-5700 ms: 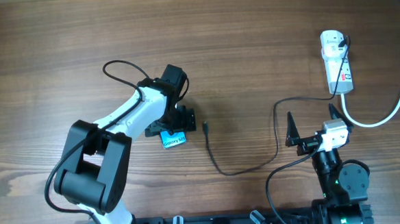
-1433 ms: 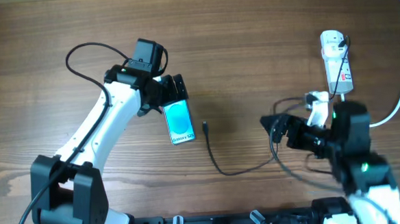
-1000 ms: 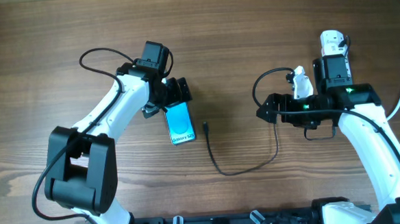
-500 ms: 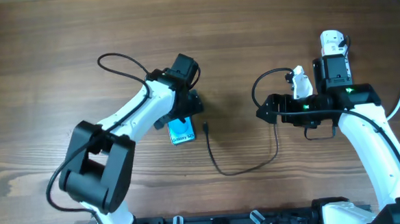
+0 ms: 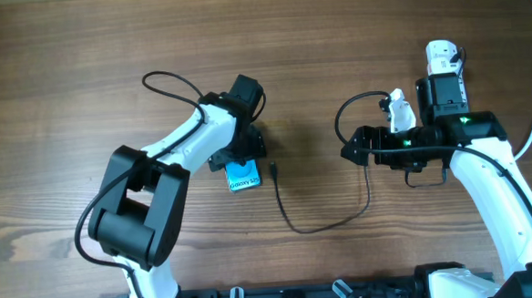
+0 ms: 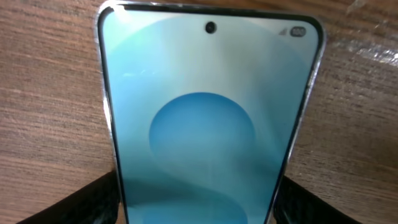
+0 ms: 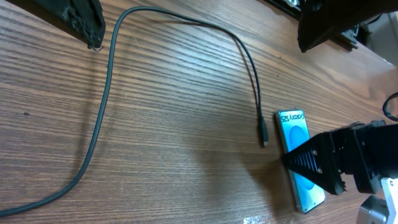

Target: Plug charger to phone and switch on socket

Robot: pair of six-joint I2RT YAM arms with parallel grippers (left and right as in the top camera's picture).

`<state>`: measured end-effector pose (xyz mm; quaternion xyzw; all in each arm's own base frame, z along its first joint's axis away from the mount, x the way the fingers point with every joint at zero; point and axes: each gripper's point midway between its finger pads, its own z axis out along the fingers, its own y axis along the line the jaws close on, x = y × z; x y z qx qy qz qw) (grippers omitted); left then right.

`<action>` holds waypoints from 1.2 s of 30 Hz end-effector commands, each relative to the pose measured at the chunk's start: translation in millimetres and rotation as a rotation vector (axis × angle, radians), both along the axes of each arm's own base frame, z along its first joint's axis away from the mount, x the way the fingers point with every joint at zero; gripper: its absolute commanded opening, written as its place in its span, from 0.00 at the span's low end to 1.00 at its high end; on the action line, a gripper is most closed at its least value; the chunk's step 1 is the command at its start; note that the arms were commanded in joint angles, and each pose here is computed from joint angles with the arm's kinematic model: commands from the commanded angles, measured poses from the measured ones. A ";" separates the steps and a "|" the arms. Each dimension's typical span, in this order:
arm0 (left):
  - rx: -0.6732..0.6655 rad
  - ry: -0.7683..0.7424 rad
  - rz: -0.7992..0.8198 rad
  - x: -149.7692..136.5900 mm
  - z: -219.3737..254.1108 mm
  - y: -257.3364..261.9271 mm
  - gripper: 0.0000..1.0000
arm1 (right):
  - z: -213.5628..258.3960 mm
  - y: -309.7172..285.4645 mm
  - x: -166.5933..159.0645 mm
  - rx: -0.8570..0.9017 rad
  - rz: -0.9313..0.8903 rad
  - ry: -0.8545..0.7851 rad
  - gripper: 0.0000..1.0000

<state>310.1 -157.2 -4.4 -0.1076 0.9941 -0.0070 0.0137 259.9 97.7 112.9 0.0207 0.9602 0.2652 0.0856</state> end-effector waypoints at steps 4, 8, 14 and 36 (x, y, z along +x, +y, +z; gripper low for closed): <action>-0.180 0.136 0.076 -8.2 -15.3 -2.8 0.71 | 14.1 35.1 -10.5 0.147 0.161 -0.037 1.00; -0.438 0.147 0.035 0.0 17.9 -23.7 0.68 | 12.2 62.1 -17.1 0.159 0.241 -0.035 1.00; -0.675 0.157 -0.063 -11.3 65.2 -43.9 0.69 | -17.5 122.6 -15.9 0.207 0.331 0.026 1.00; -0.798 0.124 -0.188 -18.8 89.4 -68.4 0.99 | -27.5 178.2 -6.2 0.441 0.234 0.208 0.05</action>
